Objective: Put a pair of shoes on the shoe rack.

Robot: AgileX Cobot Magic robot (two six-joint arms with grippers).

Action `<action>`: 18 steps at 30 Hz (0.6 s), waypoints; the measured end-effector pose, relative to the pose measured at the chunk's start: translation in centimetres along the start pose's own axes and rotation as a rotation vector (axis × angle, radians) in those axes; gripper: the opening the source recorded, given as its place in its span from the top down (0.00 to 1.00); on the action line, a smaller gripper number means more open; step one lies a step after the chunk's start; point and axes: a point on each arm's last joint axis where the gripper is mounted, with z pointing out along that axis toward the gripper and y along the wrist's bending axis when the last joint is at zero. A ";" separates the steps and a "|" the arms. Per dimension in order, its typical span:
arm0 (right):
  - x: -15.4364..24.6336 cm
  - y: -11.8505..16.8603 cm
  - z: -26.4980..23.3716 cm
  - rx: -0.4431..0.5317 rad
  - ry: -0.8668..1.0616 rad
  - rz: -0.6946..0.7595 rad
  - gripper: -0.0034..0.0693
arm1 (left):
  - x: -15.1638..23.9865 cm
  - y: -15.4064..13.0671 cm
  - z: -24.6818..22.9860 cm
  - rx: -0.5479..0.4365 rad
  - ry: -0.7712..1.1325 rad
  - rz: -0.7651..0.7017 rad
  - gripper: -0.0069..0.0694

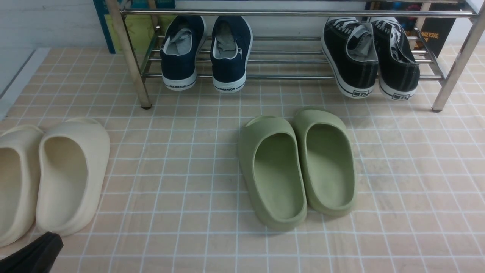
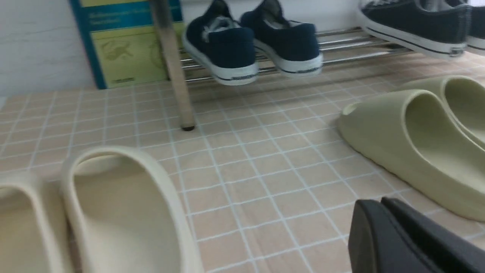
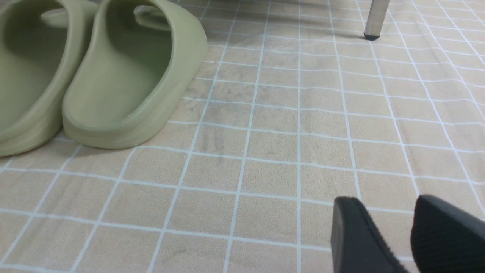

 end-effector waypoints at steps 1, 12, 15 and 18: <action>0.0 0.0 0.0 0.000 0.000 0.000 0.62 | 0.2 0.2 0.1 -0.038 -0.021 -0.014 0.87; 0.0 0.0 0.0 0.000 0.000 0.000 0.62 | 2.1 1.1 0.3 -0.208 0.018 -0.050 0.86; 0.0 0.0 0.0 0.000 0.000 0.000 0.62 | 3.1 1.0 0.3 -0.204 0.121 -0.078 0.86; 0.0 0.0 0.0 0.000 0.000 0.000 0.62 | 4.2 0.8 0.1 -0.192 0.243 -0.113 0.86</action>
